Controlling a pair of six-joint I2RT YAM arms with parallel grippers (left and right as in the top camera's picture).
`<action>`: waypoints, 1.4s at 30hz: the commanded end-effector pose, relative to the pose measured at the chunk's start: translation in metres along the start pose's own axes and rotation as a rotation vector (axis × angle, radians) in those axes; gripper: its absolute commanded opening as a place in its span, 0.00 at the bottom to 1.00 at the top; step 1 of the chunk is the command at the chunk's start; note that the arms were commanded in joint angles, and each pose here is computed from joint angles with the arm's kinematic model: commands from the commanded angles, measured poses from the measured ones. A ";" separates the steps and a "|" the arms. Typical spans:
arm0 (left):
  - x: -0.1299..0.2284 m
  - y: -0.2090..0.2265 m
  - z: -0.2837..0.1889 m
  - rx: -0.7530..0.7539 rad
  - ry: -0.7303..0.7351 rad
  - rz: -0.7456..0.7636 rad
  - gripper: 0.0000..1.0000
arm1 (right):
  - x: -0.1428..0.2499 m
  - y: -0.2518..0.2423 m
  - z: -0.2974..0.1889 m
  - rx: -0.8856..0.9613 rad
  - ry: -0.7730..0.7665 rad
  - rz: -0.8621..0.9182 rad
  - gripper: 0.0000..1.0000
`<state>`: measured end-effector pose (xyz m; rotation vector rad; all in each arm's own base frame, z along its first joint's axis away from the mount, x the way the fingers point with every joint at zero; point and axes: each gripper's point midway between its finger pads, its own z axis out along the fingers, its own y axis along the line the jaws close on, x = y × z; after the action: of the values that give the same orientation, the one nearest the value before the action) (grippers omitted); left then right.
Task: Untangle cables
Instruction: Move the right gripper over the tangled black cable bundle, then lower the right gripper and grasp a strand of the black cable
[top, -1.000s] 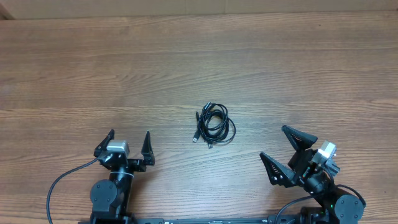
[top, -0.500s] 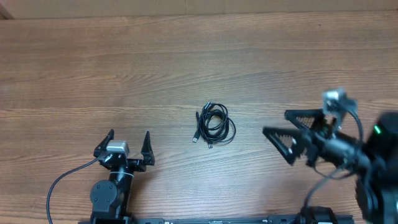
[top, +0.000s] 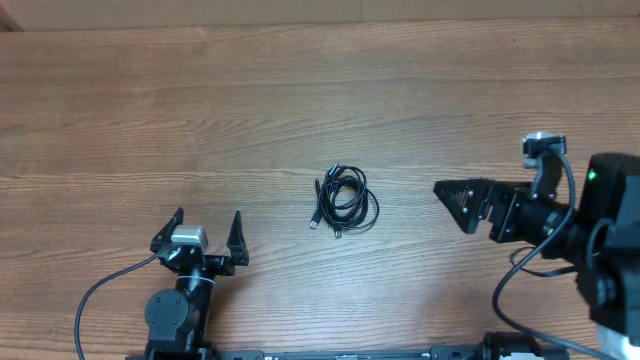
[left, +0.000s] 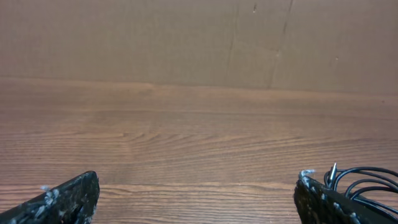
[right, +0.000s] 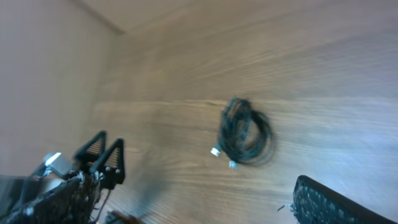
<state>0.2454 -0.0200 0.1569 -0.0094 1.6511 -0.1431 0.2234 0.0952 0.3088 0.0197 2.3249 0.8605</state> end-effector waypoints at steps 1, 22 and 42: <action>0.001 -0.001 0.000 0.005 -0.001 0.017 1.00 | -0.019 -0.021 -0.014 0.201 0.012 0.032 1.00; 0.001 -0.001 0.000 0.005 -0.001 0.017 1.00 | 0.022 0.004 0.090 0.017 0.500 0.093 0.90; -0.054 -0.101 -0.043 0.600 0.037 -0.339 1.00 | 0.066 -0.062 0.219 0.392 0.623 0.241 0.74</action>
<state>0.2157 -0.0994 0.1967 0.1005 1.5828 -0.8230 0.3075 0.1916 0.1272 0.1725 3.0712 0.6136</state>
